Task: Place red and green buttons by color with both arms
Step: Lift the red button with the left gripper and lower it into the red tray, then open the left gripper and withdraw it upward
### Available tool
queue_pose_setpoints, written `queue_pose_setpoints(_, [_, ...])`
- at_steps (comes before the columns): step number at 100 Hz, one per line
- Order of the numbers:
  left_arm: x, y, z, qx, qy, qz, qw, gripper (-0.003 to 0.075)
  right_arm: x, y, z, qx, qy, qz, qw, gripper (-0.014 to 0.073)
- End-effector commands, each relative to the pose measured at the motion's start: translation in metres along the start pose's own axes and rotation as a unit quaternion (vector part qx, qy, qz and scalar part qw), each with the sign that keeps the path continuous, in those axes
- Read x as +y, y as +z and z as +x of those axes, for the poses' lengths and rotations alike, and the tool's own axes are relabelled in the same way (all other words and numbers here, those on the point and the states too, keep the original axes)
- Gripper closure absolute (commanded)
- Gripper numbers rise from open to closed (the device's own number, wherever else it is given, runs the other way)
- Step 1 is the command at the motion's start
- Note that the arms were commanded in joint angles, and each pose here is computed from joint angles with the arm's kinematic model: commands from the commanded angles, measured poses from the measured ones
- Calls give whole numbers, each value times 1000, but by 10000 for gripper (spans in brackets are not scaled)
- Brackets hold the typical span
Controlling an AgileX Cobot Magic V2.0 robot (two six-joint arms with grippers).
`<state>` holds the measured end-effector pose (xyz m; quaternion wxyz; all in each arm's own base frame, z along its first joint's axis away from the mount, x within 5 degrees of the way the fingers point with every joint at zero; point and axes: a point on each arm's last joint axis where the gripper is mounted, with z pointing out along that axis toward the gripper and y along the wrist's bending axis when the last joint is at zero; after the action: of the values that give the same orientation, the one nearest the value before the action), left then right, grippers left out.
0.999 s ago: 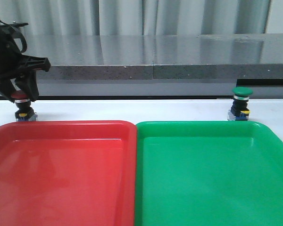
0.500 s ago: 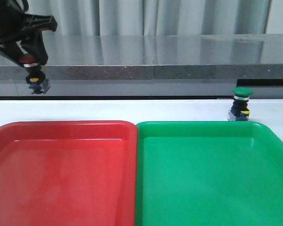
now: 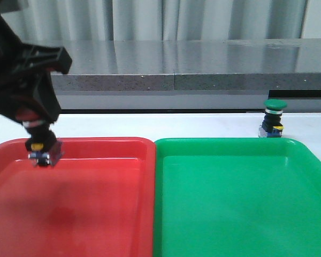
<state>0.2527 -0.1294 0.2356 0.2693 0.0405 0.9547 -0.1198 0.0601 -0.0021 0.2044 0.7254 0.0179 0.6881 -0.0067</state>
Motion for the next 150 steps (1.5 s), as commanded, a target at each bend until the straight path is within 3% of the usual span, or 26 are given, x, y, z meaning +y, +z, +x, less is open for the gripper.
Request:
queue_pose_setpoints(1, [-9, -6, 8, -31, -20, 24, 999, 513, 0, 0, -12, -42, -5, 1, 999, 658])
queue_pose_setpoints(16, [-10, 5, 32, -17, -35, 32, 999, 513, 0, 0, -12, -42, -5, 1, 999, 658])
queue_pose_setpoints(48, [-3, 12, 47, 1, -40, 23, 999, 506, 0, 0, -12, -42, -5, 1, 999, 658])
queue_pose_setpoints(55, [-3, 12, 47, 0, -40, 24, 999, 465, 0, 0, -12, -42, -5, 1, 999, 658])
queue_pose_setpoints(68, [-5, 11, 44, -14, -40, 32, 999, 252, 0, 0, -12, -42, -5, 1, 999, 658])
queue_pose_setpoints(77, [-6, 11, 42, -27, -41, 40, 998, 159, 0, 0, -12, -42, -5, 1, 999, 658])
queue_pose_setpoints(110, [-9, -31, 30, -107, -38, 81, 990, 158, 0, 0, -12, -42, -5, 1, 999, 658])
queue_pose_setpoints(120, [-7, -56, 27, -148, -32, 96, 984, 253, 0, 0, -12, -42, -5, 1, 999, 658])
queue_pose_setpoints(141, [6, -108, 29, -226, -17, 101, 969, 735, 0, 0, -12, -42, -5, 1, 999, 658])
queue_pose_setpoints(150, [13, -128, 33, -261, -4, 96, 961, 741, 0, 0, -12, -42, -5, 1, 999, 658])
